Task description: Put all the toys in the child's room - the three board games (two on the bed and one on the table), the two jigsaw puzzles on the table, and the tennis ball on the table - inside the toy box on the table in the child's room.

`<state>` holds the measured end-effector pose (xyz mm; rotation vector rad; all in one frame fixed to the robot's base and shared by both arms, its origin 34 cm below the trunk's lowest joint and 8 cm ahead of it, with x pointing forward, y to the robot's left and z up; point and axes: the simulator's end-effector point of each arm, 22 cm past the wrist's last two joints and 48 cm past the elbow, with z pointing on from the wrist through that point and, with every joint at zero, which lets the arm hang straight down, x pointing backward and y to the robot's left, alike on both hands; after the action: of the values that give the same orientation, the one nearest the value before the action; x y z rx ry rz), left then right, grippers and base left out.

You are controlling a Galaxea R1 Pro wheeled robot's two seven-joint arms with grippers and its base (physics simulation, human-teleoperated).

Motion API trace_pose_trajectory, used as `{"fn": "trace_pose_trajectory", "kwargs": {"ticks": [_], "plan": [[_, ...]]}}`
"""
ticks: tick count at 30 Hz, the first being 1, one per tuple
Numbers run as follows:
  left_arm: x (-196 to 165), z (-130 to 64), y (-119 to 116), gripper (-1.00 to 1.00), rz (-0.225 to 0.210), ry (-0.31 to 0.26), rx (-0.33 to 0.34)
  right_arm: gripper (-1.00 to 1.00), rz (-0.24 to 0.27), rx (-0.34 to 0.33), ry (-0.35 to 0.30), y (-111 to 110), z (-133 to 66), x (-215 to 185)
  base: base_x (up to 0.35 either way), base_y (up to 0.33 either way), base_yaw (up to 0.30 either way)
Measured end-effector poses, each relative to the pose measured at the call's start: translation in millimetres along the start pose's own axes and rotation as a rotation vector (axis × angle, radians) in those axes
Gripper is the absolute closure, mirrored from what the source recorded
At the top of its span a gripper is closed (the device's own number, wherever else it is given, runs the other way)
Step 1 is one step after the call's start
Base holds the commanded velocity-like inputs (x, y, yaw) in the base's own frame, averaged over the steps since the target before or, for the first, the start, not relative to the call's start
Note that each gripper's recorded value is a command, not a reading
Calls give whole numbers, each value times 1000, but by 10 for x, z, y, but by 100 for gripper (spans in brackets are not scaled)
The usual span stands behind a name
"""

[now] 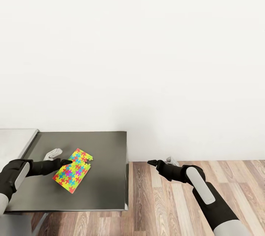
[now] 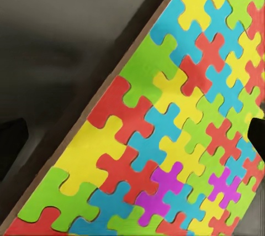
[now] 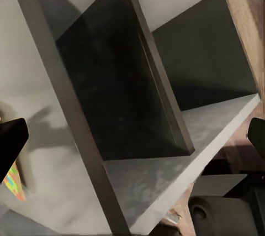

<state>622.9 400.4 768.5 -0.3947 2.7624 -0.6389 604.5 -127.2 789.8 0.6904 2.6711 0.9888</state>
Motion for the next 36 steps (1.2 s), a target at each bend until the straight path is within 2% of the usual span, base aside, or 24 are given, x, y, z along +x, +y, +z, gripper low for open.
{"fn": "trace_pose_trajectory", "kwargs": {"ticks": [16, 36], "plan": [[0, 15, -36, -100, -1, -1, 7, -100, 5, 3, 3, -19, 9, 12, 0, -87, 0], [-2, -4, 2, -100, -1, -1, 1, -100, 6, 0, 4, -4, 17, 23, 0, -173, 0]]}}
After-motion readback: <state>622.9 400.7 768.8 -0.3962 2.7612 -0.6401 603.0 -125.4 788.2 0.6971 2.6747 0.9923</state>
